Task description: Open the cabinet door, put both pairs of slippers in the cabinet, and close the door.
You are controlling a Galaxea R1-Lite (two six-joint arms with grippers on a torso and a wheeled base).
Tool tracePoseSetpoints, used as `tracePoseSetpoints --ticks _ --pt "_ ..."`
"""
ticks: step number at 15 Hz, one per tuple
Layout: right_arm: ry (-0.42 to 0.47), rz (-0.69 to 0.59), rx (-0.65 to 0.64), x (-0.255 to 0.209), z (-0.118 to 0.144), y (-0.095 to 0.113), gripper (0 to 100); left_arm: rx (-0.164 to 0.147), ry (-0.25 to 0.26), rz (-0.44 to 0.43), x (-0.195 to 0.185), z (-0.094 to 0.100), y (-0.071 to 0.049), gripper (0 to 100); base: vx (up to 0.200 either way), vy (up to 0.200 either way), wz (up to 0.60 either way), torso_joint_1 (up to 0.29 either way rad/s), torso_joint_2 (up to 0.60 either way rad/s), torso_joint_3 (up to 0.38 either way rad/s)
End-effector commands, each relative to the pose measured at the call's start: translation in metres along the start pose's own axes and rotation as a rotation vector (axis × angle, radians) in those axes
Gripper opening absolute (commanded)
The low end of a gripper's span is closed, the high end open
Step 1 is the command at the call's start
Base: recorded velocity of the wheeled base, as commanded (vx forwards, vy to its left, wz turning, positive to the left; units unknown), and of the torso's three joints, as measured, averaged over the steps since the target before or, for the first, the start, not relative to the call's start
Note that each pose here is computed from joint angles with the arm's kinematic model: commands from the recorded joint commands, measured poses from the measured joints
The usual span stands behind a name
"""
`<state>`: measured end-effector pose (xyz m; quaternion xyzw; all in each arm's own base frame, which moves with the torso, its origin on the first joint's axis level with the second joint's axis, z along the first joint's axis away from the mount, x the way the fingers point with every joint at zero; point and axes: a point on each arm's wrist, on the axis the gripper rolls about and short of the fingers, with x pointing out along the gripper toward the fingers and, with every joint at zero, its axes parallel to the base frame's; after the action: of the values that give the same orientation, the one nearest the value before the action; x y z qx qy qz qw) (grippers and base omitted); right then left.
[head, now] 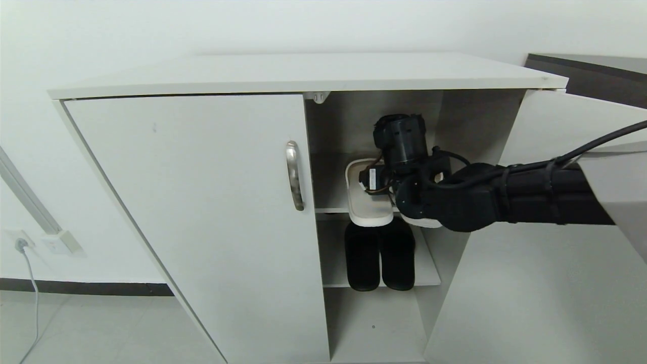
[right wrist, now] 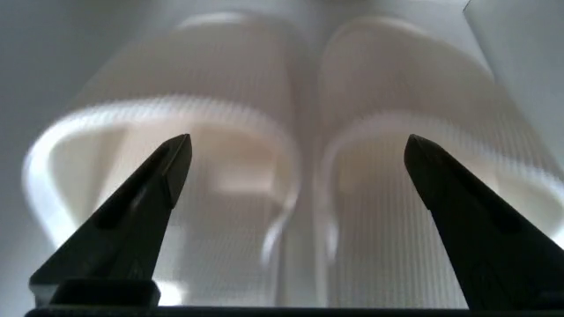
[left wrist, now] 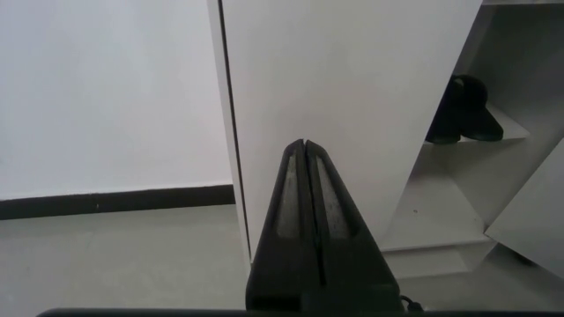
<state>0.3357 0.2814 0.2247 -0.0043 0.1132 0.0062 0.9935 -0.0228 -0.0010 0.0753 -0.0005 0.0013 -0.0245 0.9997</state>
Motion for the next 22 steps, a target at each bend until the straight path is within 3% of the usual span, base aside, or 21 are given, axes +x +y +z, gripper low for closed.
tracePoseSetpoints --ticks 1,4,7,8,10,12,13,22 --pt "-0.036 0.023 0.014 -0.052 0.020 -0.009 100 -0.001 0.001 0.000 0.000 0.000 0.000 0 0.000 0.000 0.00 0.000 0.00 0.000" --pt "-0.028 0.087 -0.006 -0.102 0.018 -0.021 100 -0.001 0.001 0.000 0.000 0.000 0.000 0 0.000 0.000 0.00 0.000 0.00 0.000" --pt "0.013 0.162 0.014 -0.136 -0.006 -0.034 100 -0.001 0.001 0.000 0.000 0.000 0.000 0 0.000 0.000 0.00 0.000 0.00 0.000" --pt "0.027 0.240 0.007 -0.152 -0.024 -0.042 100 -0.001 0.001 0.000 0.000 0.000 0.000 0 0.000 0.000 0.00 0.000 0.00 0.000" --pt "0.019 0.345 0.017 -0.160 -0.043 -0.047 100 -0.001 0.001 -0.003 0.000 0.000 0.000 0 0.000 0.000 0.00 0.000 0.00 0.000" --pt "-0.011 0.366 0.022 -0.159 -0.056 -0.049 100 -0.001 0.001 -0.003 0.000 0.000 0.000 0 0.000 0.000 0.00 0.000 0.00 0.000" --pt "-0.021 0.370 0.029 -0.157 -0.060 -0.048 0 -0.001 0.001 -0.003 0.000 0.000 0.000 0 0.000 0.000 0.00 0.000 0.00 0.000" --pt "-0.017 0.354 0.005 -0.146 -0.085 -0.042 0 -0.002 0.001 -0.003 0.000 0.000 0.000 0 0.000 0.000 0.00 0.000 0.00 0.000"
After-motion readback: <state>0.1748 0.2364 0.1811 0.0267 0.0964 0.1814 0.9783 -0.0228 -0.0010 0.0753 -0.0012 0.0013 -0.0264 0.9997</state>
